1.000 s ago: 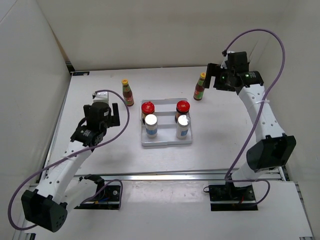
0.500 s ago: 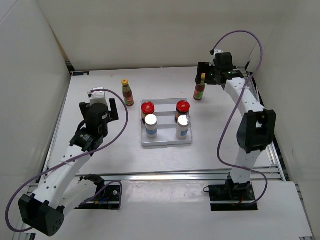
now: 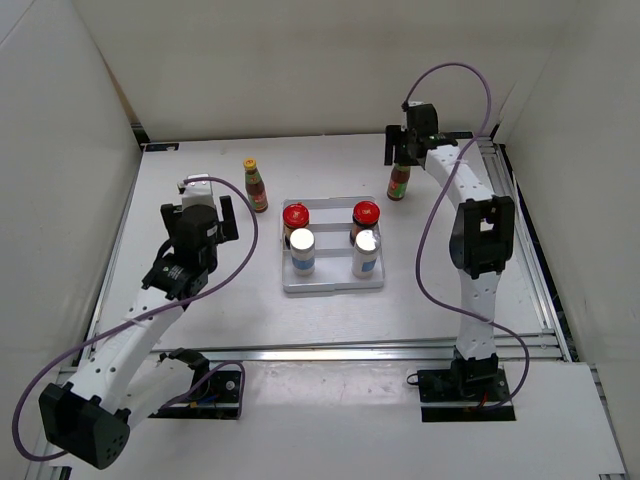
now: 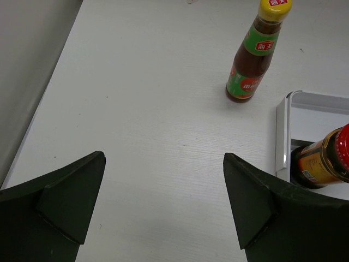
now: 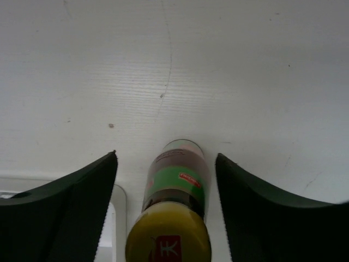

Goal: Organize the condiment bottles

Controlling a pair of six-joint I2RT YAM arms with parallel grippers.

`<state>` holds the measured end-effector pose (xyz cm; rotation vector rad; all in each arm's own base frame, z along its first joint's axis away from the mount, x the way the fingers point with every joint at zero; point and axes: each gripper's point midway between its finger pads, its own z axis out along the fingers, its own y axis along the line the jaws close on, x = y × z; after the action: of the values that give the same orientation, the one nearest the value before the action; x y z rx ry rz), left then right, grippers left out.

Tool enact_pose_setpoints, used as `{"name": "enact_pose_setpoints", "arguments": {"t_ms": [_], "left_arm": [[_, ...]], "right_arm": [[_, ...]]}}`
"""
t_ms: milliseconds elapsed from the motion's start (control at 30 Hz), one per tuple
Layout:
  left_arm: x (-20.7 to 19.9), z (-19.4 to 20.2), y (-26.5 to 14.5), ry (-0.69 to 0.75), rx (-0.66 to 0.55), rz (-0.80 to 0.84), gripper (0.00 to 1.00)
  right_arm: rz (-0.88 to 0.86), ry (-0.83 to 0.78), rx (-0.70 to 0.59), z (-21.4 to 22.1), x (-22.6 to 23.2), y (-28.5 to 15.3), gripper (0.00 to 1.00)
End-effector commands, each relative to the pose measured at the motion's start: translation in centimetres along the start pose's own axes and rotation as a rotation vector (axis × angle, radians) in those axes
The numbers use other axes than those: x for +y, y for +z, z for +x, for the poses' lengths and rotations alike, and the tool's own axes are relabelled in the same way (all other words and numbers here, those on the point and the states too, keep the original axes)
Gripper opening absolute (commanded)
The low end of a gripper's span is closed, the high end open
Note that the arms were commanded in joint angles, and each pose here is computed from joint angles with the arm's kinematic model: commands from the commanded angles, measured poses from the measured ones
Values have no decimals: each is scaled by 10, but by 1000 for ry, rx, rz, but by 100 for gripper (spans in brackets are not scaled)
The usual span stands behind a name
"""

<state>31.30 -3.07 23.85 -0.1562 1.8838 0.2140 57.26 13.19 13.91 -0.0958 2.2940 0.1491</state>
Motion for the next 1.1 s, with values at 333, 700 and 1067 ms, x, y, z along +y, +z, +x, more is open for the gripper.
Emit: {"name": "enact_pose_setpoints", "arguments": {"t_ms": [333, 700, 1067], "left_arm": [[1, -3, 0, -10, -15, -10, 100], [0, -1, 2, -5, -7, -11, 100], [-2, 3, 3, 6, 9, -4, 100]], "right_arm": [[106, 4, -66, -30, -18, -13, 8], [123, -14, -221, -81, 3, -93, 0], [-98, -103, -275, -90, 87, -153, 0]]}}
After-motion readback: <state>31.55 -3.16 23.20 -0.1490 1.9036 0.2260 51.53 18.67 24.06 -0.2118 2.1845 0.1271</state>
